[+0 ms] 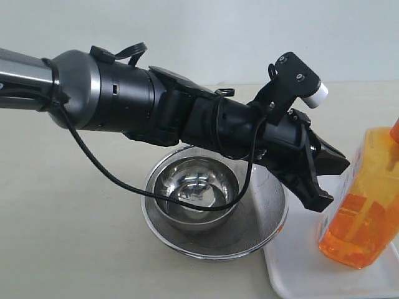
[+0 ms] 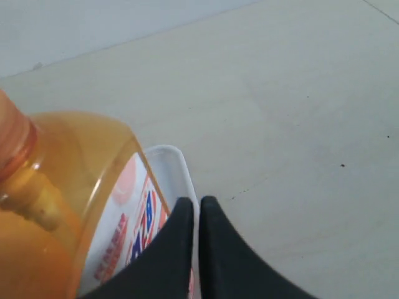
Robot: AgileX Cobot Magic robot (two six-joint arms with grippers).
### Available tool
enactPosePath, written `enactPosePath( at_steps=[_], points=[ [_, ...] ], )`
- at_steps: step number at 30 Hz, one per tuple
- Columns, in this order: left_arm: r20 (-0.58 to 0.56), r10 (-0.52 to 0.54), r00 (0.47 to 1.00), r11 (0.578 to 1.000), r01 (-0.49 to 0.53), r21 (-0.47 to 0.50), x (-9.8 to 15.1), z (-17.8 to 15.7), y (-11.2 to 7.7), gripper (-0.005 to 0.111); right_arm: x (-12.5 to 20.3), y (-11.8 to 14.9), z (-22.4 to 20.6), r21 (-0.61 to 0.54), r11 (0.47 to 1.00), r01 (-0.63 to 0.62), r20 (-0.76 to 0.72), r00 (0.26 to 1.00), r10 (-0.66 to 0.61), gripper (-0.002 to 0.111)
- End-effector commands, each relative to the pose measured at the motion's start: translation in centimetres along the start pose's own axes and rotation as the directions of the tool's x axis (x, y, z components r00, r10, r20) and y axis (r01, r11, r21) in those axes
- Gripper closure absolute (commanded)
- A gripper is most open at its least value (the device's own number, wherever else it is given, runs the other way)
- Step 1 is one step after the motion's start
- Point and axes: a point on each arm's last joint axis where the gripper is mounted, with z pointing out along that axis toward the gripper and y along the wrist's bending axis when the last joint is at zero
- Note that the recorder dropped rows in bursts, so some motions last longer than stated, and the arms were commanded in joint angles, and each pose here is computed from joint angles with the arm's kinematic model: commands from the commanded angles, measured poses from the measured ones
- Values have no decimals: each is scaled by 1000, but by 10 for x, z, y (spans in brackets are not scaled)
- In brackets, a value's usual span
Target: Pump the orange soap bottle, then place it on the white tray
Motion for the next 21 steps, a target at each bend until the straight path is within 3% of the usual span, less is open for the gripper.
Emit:
enactPosePath(
  at_steps=[1, 21],
  points=[
    [10, 3, 1000, 1000, -3, 11, -4, -2, -1, 102, 0, 11, 12, -21, 999, 36, -4, 999, -37, 108],
    [4, 17, 1000, 999, -17, 43, -6, 5, -15, 102, 7, 34, 37, -56, 989, 138, -73, 987, -142, 108]
  ],
)
